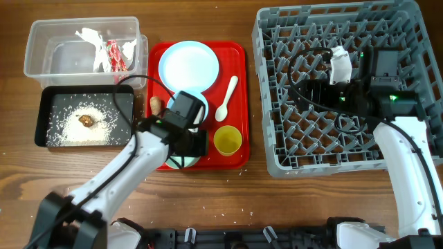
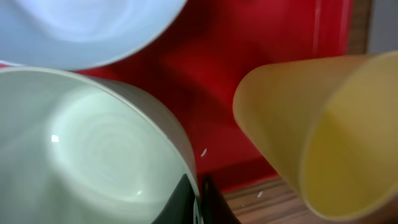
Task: Sort waste into correct bins and load items into the dishwasher rack
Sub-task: 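Return the green bowl to the red tray with left gripper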
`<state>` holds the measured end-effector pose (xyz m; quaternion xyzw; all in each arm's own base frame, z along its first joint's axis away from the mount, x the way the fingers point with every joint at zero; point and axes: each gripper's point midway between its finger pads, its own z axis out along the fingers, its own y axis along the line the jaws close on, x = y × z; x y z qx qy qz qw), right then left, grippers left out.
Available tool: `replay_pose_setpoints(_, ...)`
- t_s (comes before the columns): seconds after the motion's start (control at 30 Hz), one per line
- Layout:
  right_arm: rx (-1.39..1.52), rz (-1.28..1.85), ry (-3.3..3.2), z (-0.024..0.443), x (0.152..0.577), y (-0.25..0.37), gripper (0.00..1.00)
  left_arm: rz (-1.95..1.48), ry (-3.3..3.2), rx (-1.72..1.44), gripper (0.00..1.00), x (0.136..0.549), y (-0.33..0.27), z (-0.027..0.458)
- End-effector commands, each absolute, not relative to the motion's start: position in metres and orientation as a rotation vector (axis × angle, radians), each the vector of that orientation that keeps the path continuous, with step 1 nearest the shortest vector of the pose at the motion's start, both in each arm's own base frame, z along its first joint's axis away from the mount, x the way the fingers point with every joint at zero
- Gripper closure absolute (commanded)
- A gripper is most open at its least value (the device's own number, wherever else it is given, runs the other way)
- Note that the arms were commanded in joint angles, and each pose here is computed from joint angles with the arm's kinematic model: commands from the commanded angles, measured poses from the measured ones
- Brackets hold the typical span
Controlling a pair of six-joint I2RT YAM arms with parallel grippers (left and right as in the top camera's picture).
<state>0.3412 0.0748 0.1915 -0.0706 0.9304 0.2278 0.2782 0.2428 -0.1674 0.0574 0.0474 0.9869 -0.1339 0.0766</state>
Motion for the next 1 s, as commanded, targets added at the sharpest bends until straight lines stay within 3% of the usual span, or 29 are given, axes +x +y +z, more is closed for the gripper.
replay_pose_setpoints(0.0,-0.180,0.603,2.490,0.195,0.344,0.074,0.00,-0.318,3.031,0.129,0.75,0.237,-0.163,0.032)
replay_pose_setpoints(0.1,-0.181,0.603,2.489,0.195,0.344,0.074,0.00,-0.340,2.987,0.128,0.46,0.248,-0.167,0.037)
replay_pose_setpoints(0.2,-0.181,0.602,2.490,0.195,0.344,0.074,0.00,-0.390,2.903,0.129,0.36,0.271,-0.179,0.070)
replay_pose_setpoints(0.3,-0.180,0.603,2.490,0.195,0.344,0.074,0.00,-0.397,2.839,0.042,0.35,0.293,-0.178,0.119)
replay_pose_setpoints(0.43,-0.181,0.602,2.490,0.195,0.344,0.074,0.00,-0.268,2.811,-0.271,0.37,0.312,-0.123,0.137)
replay_pose_setpoints(0.67,-0.181,0.603,2.490,0.195,0.344,0.074,0.00,-0.011,2.798,-0.635,0.43,0.333,-0.045,0.103)
replay_pose_setpoints(0.83,-0.180,0.605,2.502,0.191,0.345,0.074,0.00,0.077,2.789,-0.818,0.45,0.349,-0.037,0.059)
replay_pose_setpoints(0.97,-0.173,0.612,2.530,0.183,0.344,0.074,0.00,0.079,2.783,-0.824,0.46,0.355,-0.037,0.051)
